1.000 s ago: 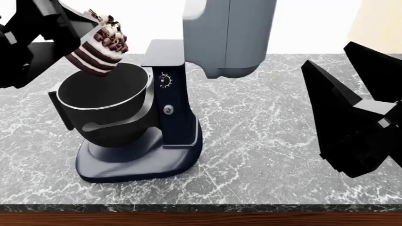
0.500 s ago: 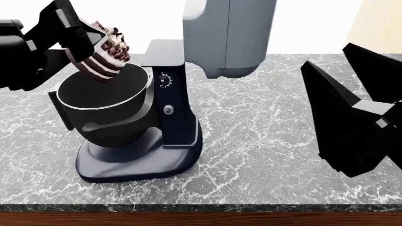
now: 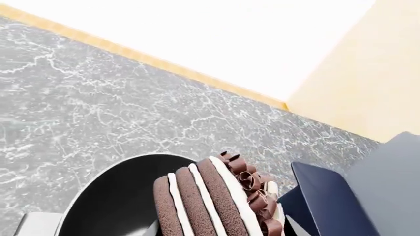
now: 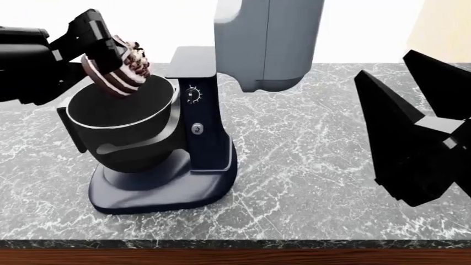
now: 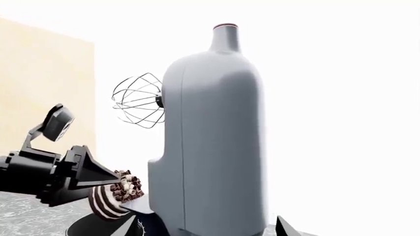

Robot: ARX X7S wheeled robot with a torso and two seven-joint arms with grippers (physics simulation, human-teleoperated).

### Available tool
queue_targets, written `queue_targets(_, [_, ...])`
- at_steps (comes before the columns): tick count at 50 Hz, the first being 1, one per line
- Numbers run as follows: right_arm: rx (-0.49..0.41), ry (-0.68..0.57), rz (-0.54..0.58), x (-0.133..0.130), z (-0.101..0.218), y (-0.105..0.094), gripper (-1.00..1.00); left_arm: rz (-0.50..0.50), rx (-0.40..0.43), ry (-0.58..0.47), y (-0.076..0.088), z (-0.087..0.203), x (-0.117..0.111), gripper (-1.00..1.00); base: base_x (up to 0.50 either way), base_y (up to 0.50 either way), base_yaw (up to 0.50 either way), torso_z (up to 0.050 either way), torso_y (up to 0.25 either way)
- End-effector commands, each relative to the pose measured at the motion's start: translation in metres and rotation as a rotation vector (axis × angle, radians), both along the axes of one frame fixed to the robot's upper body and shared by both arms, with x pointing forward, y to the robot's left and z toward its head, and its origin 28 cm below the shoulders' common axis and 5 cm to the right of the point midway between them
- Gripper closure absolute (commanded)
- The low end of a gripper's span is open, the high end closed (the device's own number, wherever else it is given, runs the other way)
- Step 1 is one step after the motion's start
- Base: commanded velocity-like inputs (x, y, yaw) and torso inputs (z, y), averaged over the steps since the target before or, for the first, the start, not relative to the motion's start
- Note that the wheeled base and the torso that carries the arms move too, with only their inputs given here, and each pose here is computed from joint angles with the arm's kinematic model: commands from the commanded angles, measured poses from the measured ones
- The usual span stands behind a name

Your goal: Place the cake in the stand mixer bowl.

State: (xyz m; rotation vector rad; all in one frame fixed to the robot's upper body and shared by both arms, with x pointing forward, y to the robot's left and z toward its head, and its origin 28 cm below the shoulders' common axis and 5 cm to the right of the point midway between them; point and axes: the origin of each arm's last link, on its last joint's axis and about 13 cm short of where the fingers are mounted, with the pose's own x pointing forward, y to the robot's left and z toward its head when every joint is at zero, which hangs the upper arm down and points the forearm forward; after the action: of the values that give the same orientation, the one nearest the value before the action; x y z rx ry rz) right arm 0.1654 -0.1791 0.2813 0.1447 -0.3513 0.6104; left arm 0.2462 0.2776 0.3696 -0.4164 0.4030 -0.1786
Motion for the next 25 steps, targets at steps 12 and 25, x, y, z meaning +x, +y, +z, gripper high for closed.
queue_targets(12, [0.01, 0.004, -0.003, 0.001, -0.0005, 0.0001, -1.0, 0.045, 0.05, 0.035, 0.0001, -0.0016, 0.0145, 1.0, 0.0, 0.0, 0.0, 0.001, 0.001])
queue_targets(25, [0.013, 0.005, 0.0, 0.0018, -0.0013, -0.0003, -1.0, 0.036, 0.12, 0.066, -0.0032, 0.0017, 0.0143, 1.0, 0.0, 0.0, 0.0, 0.0, 0.002])
